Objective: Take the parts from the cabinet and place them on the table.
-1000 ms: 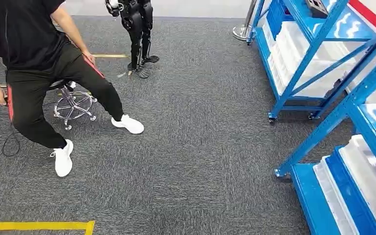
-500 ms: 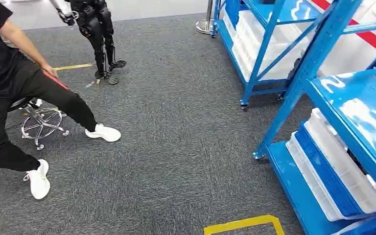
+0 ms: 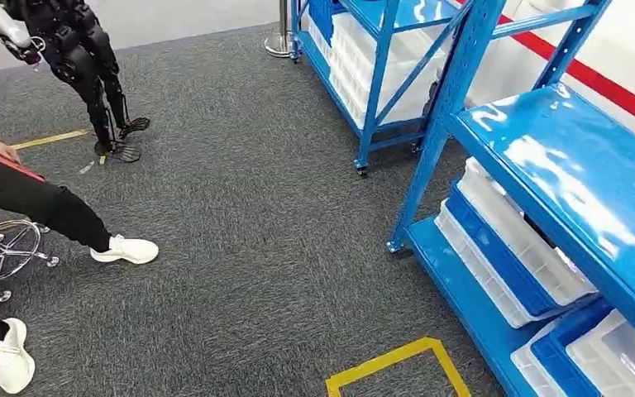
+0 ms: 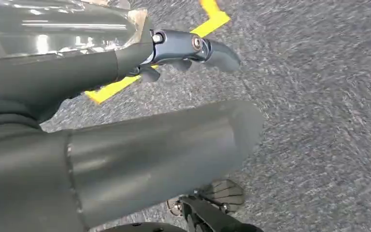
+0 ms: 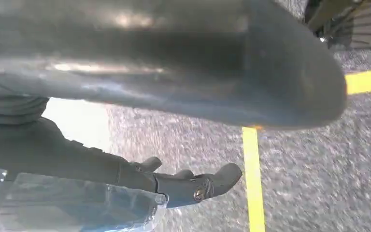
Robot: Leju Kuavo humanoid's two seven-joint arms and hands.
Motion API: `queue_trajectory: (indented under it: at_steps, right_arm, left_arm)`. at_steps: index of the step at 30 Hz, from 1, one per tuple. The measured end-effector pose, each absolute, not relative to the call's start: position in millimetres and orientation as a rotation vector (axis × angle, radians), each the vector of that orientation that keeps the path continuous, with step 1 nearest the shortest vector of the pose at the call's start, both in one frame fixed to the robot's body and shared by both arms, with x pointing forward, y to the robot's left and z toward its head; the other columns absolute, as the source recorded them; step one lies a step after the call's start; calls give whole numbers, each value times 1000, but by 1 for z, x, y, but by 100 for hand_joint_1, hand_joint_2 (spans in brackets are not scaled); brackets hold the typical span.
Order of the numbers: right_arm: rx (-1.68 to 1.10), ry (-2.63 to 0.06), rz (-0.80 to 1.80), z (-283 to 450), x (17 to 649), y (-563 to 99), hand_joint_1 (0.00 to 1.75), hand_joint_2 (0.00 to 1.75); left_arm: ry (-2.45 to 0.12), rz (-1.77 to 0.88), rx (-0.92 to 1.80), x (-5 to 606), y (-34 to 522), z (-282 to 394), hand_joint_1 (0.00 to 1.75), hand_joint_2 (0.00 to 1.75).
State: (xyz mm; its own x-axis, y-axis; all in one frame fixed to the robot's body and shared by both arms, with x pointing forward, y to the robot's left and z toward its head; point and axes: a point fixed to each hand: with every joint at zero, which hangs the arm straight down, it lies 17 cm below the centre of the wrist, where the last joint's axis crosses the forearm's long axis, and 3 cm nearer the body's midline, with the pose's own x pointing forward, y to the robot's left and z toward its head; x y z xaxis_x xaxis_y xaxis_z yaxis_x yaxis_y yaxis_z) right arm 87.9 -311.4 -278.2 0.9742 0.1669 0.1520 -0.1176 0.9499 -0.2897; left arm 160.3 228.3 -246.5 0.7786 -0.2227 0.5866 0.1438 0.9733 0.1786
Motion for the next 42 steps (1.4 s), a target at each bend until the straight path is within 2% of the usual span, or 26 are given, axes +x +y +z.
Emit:
queue_trajectory:
  at_steps: [42]
  right_arm:
    - [-251,-150,154,-279,84,-300,0,0]
  left_arm:
    - [-648,-209,121,160,226,-247,0,0]
